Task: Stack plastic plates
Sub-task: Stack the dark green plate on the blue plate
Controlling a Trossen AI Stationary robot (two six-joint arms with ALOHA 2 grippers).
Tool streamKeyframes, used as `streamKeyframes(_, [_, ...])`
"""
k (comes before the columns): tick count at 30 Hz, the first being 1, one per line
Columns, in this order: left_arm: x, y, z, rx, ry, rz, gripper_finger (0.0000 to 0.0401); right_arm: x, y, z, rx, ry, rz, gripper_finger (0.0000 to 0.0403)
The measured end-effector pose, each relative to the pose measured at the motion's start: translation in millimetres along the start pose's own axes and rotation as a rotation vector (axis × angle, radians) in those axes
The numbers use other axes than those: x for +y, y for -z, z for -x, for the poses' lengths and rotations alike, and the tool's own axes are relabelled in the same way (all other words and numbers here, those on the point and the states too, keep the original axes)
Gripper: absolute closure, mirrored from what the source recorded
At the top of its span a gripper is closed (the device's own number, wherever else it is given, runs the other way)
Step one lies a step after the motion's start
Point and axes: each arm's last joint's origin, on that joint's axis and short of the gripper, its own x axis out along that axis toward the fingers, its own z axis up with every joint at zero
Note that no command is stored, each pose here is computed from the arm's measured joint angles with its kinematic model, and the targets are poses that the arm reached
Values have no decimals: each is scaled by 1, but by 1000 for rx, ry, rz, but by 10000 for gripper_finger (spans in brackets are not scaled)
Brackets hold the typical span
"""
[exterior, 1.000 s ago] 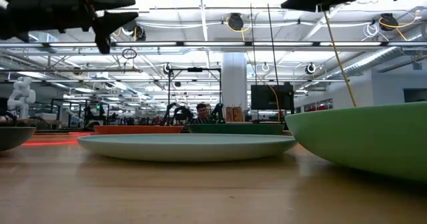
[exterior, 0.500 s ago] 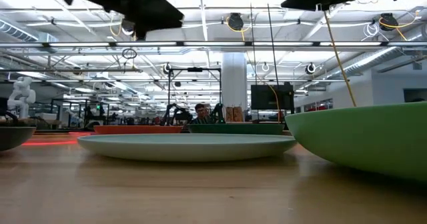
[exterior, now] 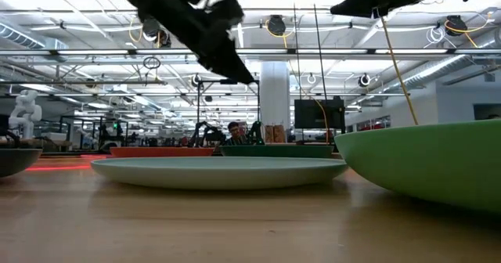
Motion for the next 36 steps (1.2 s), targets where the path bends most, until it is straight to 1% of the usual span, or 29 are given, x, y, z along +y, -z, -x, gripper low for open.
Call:
streamKeyframes(5, [10,-8,-29,79,14,-43,272,1,3,0,27,-8,-15,394])
streamKeyframes(9, [11,-11,-50,143,29,-101,272,1,4,0,45,-14,-55,394])
streamKeyframes(13, [11,-14,-66,175,71,-142,272,2,7,0,67,-20,-79,394])
streamKeyframes(18, [13,-11,-81,226,90,-142,272,3,9,1,96,-26,-98,394])
streamKeyframes(23, [14,-2,-91,265,93,-133,270,3,11,1,112,-29,-121,394])
streamKeyframes(27, [16,2,-91,297,95,-113,245,4,12,1,127,-32,-119,394])
streamKeyframes(33, [16,4,-91,308,94,-109,180,4,13,1,139,-34,-132,394])
streamKeyframes(36, [15,8,-98,320,102,-123,168,4,14,1,140,-34,-141,394])
